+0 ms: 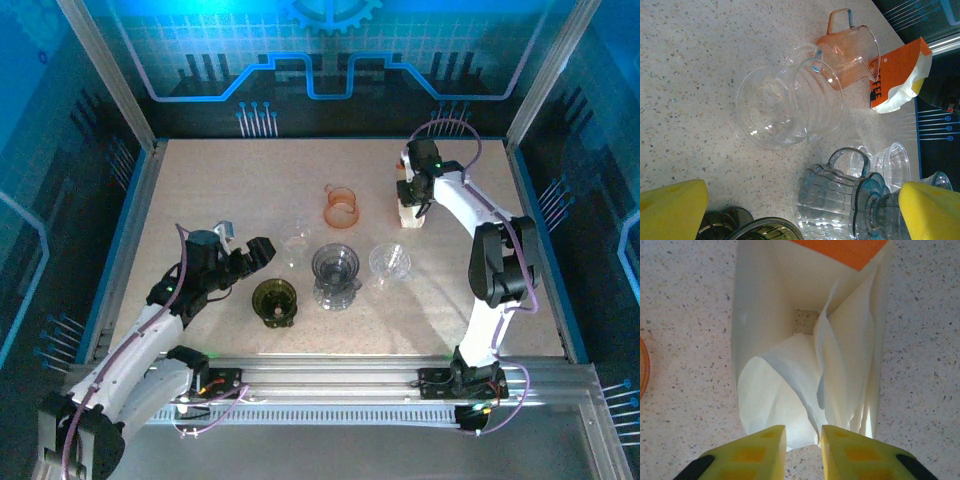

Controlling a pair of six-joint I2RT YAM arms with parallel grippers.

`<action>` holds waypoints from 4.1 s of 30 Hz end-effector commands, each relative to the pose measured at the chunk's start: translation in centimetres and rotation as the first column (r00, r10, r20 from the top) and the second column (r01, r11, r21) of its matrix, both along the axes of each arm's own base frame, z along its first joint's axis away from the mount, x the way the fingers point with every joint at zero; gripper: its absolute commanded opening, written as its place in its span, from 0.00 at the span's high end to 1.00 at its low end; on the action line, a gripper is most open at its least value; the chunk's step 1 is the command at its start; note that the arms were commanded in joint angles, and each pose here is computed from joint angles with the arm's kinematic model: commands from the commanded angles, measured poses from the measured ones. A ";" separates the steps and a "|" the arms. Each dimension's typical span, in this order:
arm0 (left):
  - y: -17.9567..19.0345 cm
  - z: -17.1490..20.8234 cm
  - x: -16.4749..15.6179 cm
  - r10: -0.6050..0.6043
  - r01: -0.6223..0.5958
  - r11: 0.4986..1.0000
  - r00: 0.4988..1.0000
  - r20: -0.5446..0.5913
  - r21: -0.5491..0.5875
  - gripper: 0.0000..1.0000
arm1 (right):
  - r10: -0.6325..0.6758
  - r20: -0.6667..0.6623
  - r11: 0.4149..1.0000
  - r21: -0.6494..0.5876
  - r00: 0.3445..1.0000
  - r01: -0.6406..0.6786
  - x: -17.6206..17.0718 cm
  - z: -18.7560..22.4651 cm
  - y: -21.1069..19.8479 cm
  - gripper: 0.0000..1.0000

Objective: Place the coffee filter in the dripper

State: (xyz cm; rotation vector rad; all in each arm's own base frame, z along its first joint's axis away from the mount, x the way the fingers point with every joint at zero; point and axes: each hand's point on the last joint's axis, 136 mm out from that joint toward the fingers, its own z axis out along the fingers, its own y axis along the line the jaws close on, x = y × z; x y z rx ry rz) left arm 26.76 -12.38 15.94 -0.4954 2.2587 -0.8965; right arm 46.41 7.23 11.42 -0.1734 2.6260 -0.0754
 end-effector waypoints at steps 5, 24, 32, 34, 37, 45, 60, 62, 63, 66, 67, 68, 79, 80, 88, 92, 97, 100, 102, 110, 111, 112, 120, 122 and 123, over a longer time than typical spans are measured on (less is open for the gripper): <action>-0.1 0.2 0.2 0.004 -0.005 1.000 1.000 -0.010 -0.014 0.01 | 0.012 0.018 1.000 -0.020 1.000 -0.012 0.4 0.6 0.2 0.86; -0.2 0.0 0.3 0.004 -0.004 1.000 1.000 -0.011 -0.022 0.01 | 0.005 0.102 1.000 -0.009 0.995 -0.004 0.8 4.5 0.2 1.00; -0.3 0.0 0.4 0.002 -0.002 1.000 1.000 -0.015 -0.026 0.01 | -0.005 0.115 1.000 -0.011 0.993 0.006 0.9 5.1 0.1 1.00; -0.3 0.0 0.4 0.002 -0.003 1.000 1.000 -0.015 -0.026 0.01 | -0.007 0.123 1.000 -0.010 0.992 0.008 0.9 5.5 0.1 1.00; -0.3 0.0 0.5 0.002 -0.002 1.000 1.000 -0.016 -0.027 0.01 | -0.012 0.128 1.000 -0.010 0.992 0.013 0.8 5.9 0.0 1.00; -0.4 0.4 0.7 0.001 -0.001 1.000 1.000 -0.009 -0.031 0.01 | -0.037 0.150 0.999 0.002 0.988 0.037 -0.2 7.4 -0.4 1.00; -0.6 0.8 0.8 -0.006 0.005 0.999 1.000 -0.008 -0.045 0.01 | -0.056 0.227 0.998 0.022 0.972 0.052 -3.4 11.1 -0.3 1.00; -0.6 0.9 0.8 -0.006 0.005 0.999 1.000 -0.010 -0.045 0.01 | -0.055 0.249 0.998 0.025 0.967 0.051 -4.1 12.0 -0.2 1.00; -0.6 1.0 0.8 -0.007 0.007 0.999 1.000 -0.008 -0.044 0.01 | -0.055 0.263 0.998 0.033 0.963 0.048 -4.5 12.6 -0.1 1.00; -0.7 1.3 0.7 -0.010 0.009 0.999 1.000 -0.005 -0.050 0.01 | -0.050 0.297 0.998 0.060 0.954 0.034 -5.9 14.2 0.5 1.00; -0.7 1.4 0.7 -0.011 0.011 0.999 1.000 -0.003 -0.050 0.01 | -0.044 0.307 0.997 0.069 0.951 0.024 -6.4 14.8 0.7 1.00; -0.7 1.6 0.6 -0.012 0.012 0.999 1.000 0.002 -0.053 0.01 | -0.035 0.315 0.997 0.073 0.948 0.012 -7.1 15.3 1.1 1.00; -0.6 4.0 -0.1 -0.034 0.036 0.999 0.998 0.053 -0.040 0.01 | 0.108 0.204 0.933 0.318 0.973 -0.171 -16.2 18.0 7.3 1.00; -0.5 4.3 -0.1 -0.036 0.038 0.999 0.998 0.060 -0.036 0.01 | 0.131 0.184 0.926 0.328 0.974 -0.186 -17.1 18.2 7.9 1.00; -0.6 6.1 -0.6 -0.065 0.068 0.997 0.992 0.106 -0.023 0.01 | 0.293 0.039 0.853 0.440 0.955 -0.280 -23.7 20.2 12.4 1.00; -0.6 6.7 -0.7 -0.076 0.078 0.997 0.989 0.125 -0.011 0.01 | 0.331 -0.073 0.836 0.485 0.941 -0.256 -25.8 19.5 13.8 1.00; -0.6 7.3 -0.8 -0.084 0.086 0.996 0.986 0.146 -0.007 0.01 | 0.318 -0.230 0.844 0.511 0.920 -0.164 -26.8 17.7 15.0 1.00; -0.8 7.6 -0.8 -0.086 0.090 0.996 0.984 0.153 -0.017 0.01 | 0.289 -0.277 0.855 0.506 0.916 -0.116 -26.5 17.0 15.4 1.00; -1.0 7.8 -0.8 -0.091 0.097 0.995 0.983 0.160 -0.029 0.01 | 0.271 -0.298 0.861 0.501 0.915 -0.092 -26.0 16.7 15.7 1.00; -2.0 8.9 -0.9 -0.142 0.156 0.986 0.972 0.187 -0.063 0.04 | 0.205 -0.341 0.880 0.474 0.917 -0.020 -24.5 15.4 16.2 1.00; -2.0 8.9 -0.9 -0.142 0.156 0.986 0.973 0.185 -0.064 0.04 | 0.210 -0.329 0.875 0.483 0.921 -0.027 -24.3 15.8 16.3 1.00; -2.0 8.9 -0.9 -0.141 0.155 0.986 0.972 0.186 -0.063 0.04 | 0.214 -0.312 0.872 0.488 0.926 -0.037 -24.1 16.3 16.4 1.00; -2.0 9.2 -0.6 -0.137 0.151 0.987 0.972 0.192 -0.062 0.04 | 0.230 -0.235 0.829 0.555 0.944 -0.064 -24.5 20.5 16.8 1.00; -2.0 9.7 -0.5 -0.140 0.154 0.986 0.969 0.203 -0.057 0.04 | 0.242 -0.237 0.803 0.594 0.941 -0.057 -25.1 20.8 17.5 1.00; -2.0 9.9 -0.5 -0.141 0.155 0.986 0.968 0.206 -0.055 0.04 | 0.244 -0.241 0.792 0.608 0.939 -0.050 -25.4 20.8 17.8 1.00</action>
